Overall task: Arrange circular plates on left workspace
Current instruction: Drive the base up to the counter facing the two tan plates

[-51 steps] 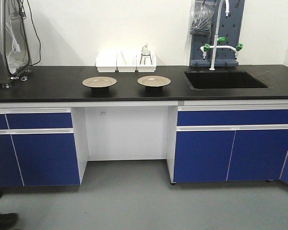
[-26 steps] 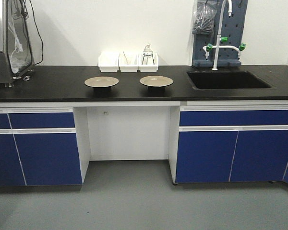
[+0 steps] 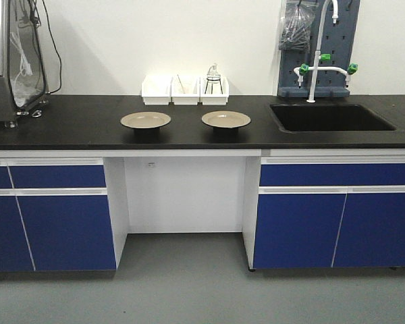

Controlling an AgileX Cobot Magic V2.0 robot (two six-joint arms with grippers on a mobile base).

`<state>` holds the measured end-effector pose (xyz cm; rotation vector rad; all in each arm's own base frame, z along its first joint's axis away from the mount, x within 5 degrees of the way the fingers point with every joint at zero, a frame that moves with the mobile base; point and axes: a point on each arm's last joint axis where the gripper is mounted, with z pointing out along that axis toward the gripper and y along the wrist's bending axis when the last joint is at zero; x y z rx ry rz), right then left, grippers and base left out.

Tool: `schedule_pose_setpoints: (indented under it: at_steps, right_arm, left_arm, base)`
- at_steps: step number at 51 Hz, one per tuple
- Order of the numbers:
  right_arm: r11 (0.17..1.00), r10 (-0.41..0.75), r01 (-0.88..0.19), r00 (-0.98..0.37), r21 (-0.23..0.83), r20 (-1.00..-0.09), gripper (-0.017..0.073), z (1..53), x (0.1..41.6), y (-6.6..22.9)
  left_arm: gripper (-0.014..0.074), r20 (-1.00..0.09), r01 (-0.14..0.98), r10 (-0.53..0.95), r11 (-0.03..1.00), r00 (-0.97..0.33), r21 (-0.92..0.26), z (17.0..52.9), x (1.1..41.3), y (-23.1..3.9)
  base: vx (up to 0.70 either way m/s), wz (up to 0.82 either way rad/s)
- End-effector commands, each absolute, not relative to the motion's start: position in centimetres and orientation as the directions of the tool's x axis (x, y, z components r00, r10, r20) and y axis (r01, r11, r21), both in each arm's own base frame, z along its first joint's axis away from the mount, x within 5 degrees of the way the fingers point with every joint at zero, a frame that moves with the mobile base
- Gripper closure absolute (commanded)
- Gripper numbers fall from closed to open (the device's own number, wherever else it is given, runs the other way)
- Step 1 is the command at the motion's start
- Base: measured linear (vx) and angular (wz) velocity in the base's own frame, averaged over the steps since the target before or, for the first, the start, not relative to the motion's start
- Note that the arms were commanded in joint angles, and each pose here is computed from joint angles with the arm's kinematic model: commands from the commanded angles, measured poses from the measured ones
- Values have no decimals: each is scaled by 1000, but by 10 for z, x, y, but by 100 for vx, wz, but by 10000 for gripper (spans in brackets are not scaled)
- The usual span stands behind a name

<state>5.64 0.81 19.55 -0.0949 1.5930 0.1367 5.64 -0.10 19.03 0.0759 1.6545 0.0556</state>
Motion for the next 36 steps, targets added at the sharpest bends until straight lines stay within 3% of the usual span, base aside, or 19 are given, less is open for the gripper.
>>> schedule_pose_setpoints:
  at_steps: [1, 36]
  right_arm:
    - [988, 29, -150, 45, 22, -999, 563, 196, 56, 8]
    - [988, 29, -150, 44, 22, -999, 563, 196, 56, 8]
  left_arm:
    - [594, -997, 2, 73, 997, -10, 73, 192, 57, 0]
    - [594, -997, 2, 73, 997, -10, 73, 192, 57, 0]
  base:
    - [27, 1]
    - [43, -1]
